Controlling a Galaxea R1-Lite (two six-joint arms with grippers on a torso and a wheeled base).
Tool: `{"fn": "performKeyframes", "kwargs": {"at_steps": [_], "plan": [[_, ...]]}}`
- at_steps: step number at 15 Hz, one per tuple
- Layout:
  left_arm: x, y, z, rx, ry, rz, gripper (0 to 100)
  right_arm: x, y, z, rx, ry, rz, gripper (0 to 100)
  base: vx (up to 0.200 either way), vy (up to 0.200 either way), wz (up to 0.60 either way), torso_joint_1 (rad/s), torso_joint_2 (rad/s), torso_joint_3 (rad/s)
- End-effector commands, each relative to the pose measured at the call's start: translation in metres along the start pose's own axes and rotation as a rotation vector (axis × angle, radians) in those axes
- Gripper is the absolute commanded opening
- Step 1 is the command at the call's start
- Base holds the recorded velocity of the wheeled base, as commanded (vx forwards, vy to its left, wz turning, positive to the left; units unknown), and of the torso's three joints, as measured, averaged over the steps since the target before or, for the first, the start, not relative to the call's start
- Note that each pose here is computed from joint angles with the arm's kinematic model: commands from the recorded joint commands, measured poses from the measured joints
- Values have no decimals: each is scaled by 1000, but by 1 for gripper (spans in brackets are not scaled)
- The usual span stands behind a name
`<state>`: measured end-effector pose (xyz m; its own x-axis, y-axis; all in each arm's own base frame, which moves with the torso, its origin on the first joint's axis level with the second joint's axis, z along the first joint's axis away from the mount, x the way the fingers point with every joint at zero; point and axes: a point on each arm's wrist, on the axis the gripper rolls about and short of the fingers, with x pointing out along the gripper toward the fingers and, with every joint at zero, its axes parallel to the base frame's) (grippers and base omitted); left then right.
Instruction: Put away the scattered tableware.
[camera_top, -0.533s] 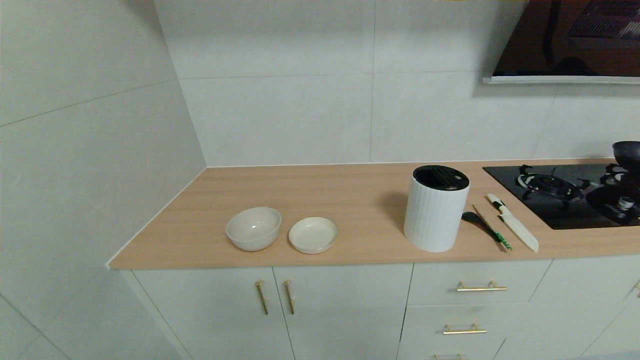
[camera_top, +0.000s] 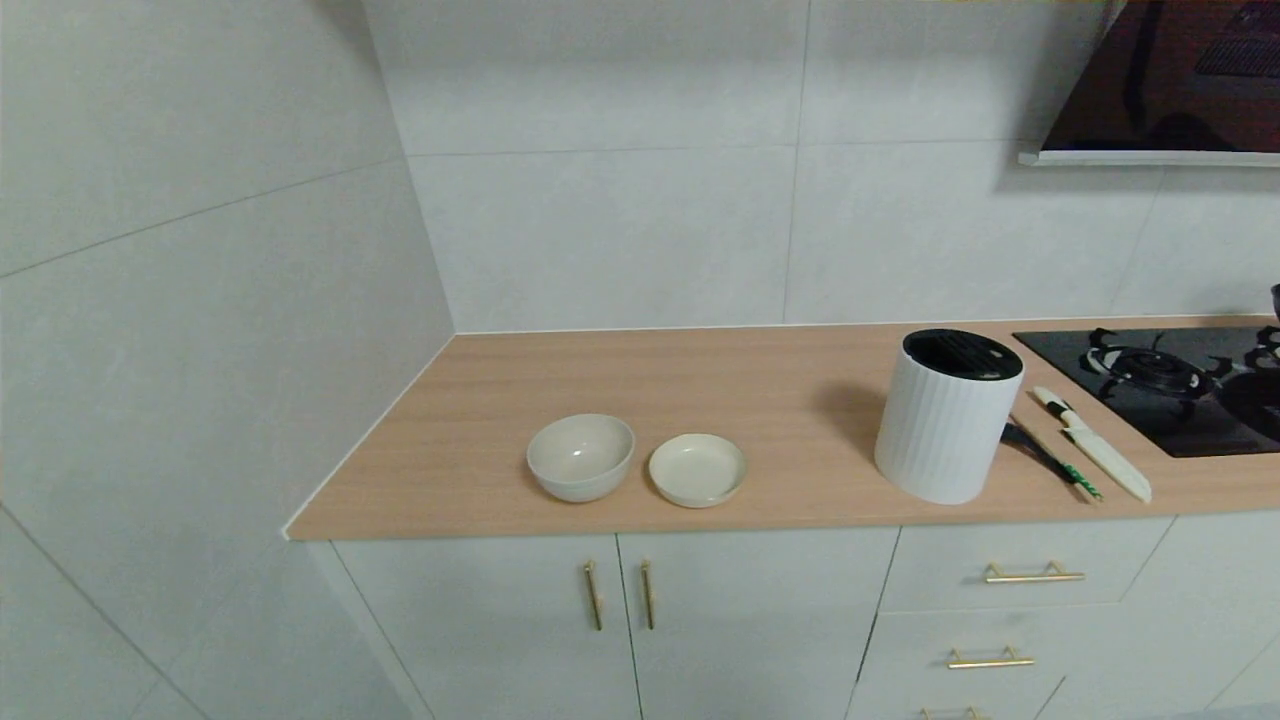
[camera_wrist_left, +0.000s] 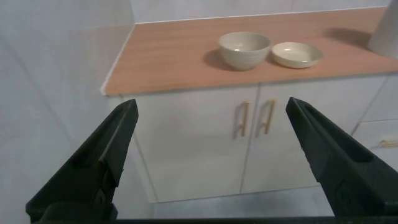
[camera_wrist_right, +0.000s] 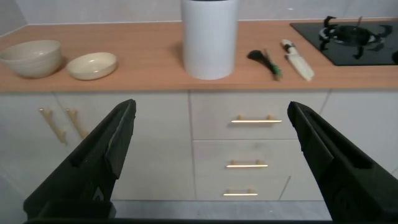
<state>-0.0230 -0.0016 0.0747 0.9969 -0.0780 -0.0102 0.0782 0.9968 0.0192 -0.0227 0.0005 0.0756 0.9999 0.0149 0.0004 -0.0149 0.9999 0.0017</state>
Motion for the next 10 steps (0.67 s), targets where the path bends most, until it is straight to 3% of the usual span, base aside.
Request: {"fn": "performKeyframes", "kwargs": {"at_steps": [1, 5, 10], "plan": [[0, 0, 0, 0, 1, 0, 100, 0, 0, 0, 0, 0, 0, 100, 0, 200, 0, 2, 2, -2], [0, 0, 0, 0, 1, 0, 100, 0, 0, 0, 0, 0, 0, 100, 0, 200, 0, 4, 1, 4], [0, 0, 0, 0, 1, 0, 100, 0, 0, 0, 0, 0, 0, 100, 0, 0, 0, 0, 0, 0]]}}
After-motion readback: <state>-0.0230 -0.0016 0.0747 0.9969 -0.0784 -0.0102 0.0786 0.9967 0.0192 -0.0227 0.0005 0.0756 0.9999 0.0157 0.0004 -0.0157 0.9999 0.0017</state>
